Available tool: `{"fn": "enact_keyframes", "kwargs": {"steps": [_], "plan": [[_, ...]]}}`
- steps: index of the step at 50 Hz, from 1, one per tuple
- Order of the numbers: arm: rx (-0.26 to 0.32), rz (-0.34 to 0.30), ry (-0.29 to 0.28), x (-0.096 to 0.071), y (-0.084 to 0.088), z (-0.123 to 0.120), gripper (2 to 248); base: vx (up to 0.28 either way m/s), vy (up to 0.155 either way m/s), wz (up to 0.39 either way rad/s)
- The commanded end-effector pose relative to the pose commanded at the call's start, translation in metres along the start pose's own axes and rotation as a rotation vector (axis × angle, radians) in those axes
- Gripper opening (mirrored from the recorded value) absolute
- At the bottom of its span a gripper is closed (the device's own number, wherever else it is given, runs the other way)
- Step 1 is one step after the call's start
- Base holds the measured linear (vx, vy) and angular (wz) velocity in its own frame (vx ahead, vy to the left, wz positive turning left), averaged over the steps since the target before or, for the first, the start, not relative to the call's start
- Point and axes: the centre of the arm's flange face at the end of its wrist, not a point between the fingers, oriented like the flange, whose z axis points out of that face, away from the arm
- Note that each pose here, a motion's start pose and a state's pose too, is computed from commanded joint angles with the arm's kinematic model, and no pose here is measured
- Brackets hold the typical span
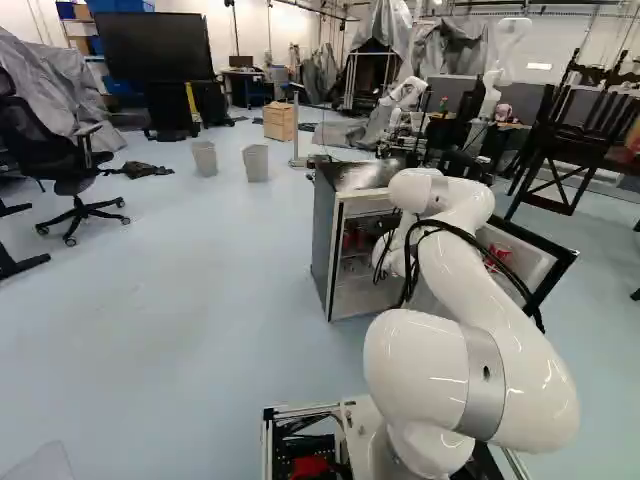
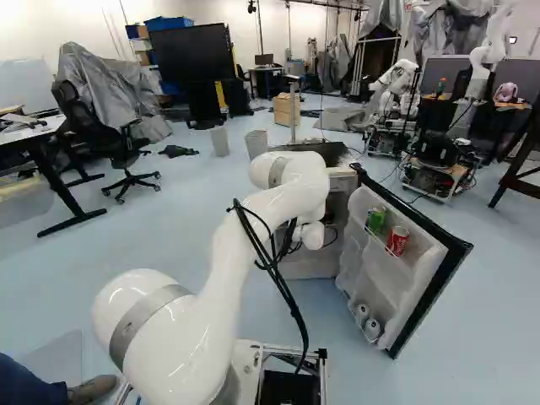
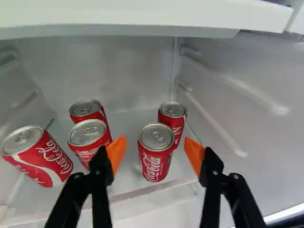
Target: Grab a drink from the fridge
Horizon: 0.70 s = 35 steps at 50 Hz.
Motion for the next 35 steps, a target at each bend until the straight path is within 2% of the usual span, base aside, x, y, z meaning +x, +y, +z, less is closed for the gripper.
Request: {"fn": "enact_keyframes", "kwargs": {"steps": [4, 5, 9, 10, 14, 15, 35], "plan": [[0.000, 0.000, 0.000, 0.0000, 0.0000, 0.0000, 172, 0.000, 0.000, 0.000], [0.000, 0.000, 0.000, 0.0000, 0.0000, 0.0000, 134, 0.000, 0.000, 0.000], [0.000, 0.000, 0.000, 0.0000, 0.0000, 0.0000, 134, 0.000, 0.000, 0.000], [0.000, 0.000, 0.000, 0.0000, 0.0000, 0.0000, 99, 0.000, 0.000, 0.000], [0.000, 0.000, 0.000, 0.0000, 0.0000, 0.0000, 99, 0.000, 0.000, 0.000], [0.000, 0.000, 0.000, 0.0000, 0.0000, 0.0000, 92, 0.000, 0.000, 0.000], [-0.001, 0.002, -0.005, 0.0001, 0.0003, -0.0029, 92, 0.000, 0.000, 0.000]]}}
